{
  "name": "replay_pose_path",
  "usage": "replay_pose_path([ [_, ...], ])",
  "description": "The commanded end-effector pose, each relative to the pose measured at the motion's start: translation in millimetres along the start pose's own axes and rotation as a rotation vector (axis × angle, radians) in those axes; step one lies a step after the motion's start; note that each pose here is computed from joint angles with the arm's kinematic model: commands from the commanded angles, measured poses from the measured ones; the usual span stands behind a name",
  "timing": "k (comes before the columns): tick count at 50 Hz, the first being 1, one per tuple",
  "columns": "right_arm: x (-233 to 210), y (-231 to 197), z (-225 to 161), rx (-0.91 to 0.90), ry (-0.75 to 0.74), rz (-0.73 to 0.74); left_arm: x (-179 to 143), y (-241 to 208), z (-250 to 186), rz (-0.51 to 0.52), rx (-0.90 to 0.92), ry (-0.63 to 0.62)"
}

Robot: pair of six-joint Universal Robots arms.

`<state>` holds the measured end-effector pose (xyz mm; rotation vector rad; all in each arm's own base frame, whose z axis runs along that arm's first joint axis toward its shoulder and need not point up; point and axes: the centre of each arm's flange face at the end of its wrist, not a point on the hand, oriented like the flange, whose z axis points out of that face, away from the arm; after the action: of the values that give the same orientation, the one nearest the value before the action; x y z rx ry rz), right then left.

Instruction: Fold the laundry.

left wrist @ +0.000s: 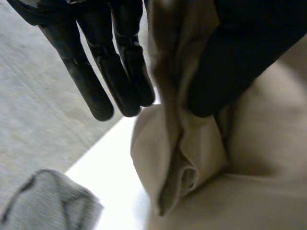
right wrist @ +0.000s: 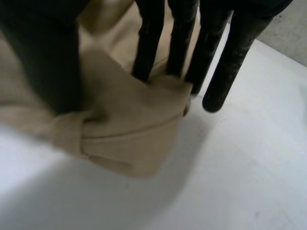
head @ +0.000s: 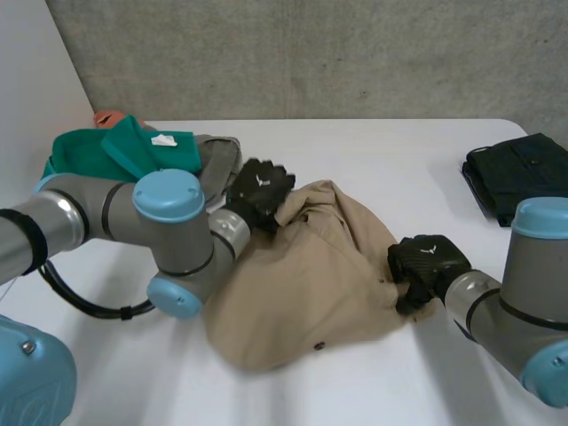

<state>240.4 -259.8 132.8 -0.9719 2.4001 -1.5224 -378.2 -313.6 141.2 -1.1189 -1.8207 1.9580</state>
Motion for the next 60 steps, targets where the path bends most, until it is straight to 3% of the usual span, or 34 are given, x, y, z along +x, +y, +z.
replay_pose_path([
  [1, 22.4, -38.8, 20.7, 0.123, 0.093, -0.093, -37.8, -45.1, 26.6, 0.032, 0.206, -0.163],
  [9, 65.9, -142.1, 23.0, 0.455, 0.311, -0.141, -99.0, -138.7, 31.9, 0.073, 0.517, -0.332],
  [13, 73.3, -204.2, 2.2, 0.744, 0.416, -0.163, -116.0, -182.6, 19.6, 0.091, 0.644, -0.384],
  [17, 73.1, -226.1, -22.1, 0.859, 0.465, -0.18, -125.6, -215.1, -0.2, 0.086, 0.723, -0.416],
  [25, 37.8, -180.2, -28.9, 0.685, 0.373, -0.259, -115.4, -195.8, -36.6, -0.024, 0.625, -0.341],
  [32, 6.5, -109.3, -41.5, 0.389, 0.213, -0.397, -75.2, -120.6, -83.9, -0.091, 0.348, -0.251],
  [37, -17.3, -49.5, -61.2, 0.129, 0.012, -0.511, -47.1, -74.3, -114.5, -0.115, 0.183, -0.183],
  [40, -23.9, -35.1, -68.9, 0.047, -0.056, -0.521, -30.3, -52.0, -130.3, -0.128, 0.097, -0.122],
  [44, -21.7, -42.6, -72.4, 0.05, -0.065, -0.467, -22.6, -44.7, -140.3, -0.132, 0.047, -0.084],
  [52, 24.1, -92.4, -73.1, 0.204, 0.056, -0.082, -22.8, -47.4, -152.1, -0.148, -0.018, -0.069],
  [56, 28.8, -103.2, -69.1, 0.235, 0.017, -0.023, -24.3, -49.3, -155.4, -0.148, -0.021, -0.073],
  [60, 27.2, -85.3, -38.0, 0.131, -0.063, 0.008, -28.0, -52.8, -156.9, -0.146, -0.01, -0.085],
])
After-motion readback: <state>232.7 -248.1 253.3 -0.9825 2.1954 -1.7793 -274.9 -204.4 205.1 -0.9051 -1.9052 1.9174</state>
